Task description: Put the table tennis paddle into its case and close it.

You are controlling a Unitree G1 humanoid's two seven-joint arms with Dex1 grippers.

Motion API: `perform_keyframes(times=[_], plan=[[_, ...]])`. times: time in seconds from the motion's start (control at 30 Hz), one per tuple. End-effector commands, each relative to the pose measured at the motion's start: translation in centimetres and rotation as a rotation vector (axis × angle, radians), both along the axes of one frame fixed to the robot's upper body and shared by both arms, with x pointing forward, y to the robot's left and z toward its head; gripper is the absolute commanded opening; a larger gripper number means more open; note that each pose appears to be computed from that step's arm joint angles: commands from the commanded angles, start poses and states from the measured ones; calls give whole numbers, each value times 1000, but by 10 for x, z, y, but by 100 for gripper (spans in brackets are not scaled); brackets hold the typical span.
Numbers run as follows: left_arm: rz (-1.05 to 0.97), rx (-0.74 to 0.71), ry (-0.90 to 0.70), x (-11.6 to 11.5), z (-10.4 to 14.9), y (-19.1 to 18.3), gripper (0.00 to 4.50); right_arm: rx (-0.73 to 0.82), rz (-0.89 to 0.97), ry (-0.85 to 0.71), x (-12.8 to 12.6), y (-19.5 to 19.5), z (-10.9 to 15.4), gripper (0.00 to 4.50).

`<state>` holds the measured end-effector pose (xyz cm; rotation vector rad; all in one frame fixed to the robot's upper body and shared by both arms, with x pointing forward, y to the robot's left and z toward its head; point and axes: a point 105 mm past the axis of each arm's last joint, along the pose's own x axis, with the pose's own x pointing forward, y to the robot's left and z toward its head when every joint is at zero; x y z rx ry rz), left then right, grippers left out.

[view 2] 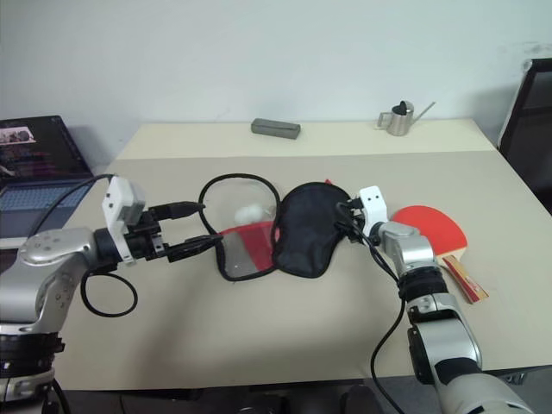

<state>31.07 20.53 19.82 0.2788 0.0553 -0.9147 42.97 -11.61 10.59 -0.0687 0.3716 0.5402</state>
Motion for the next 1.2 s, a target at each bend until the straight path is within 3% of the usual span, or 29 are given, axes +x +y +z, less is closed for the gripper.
perform_keyframes(times=[0.03, 0.23, 0.6, 1.2], plan=[[7, 8, -39, -1, 7, 2, 450, -13, 16, -53, 2, 6, 15, 217], [12, 8, -35, -2, 4, 2, 450, -34, 19, -65, 3, 5, 17, 3], [4, 27, -20, -5, 0, 2, 450, -122, 37, -123, 7, 3, 22, 1], [-57, 52, 11, -9, -10, -9, 450, -360, 107, -231, 32, -23, 52, 1]])
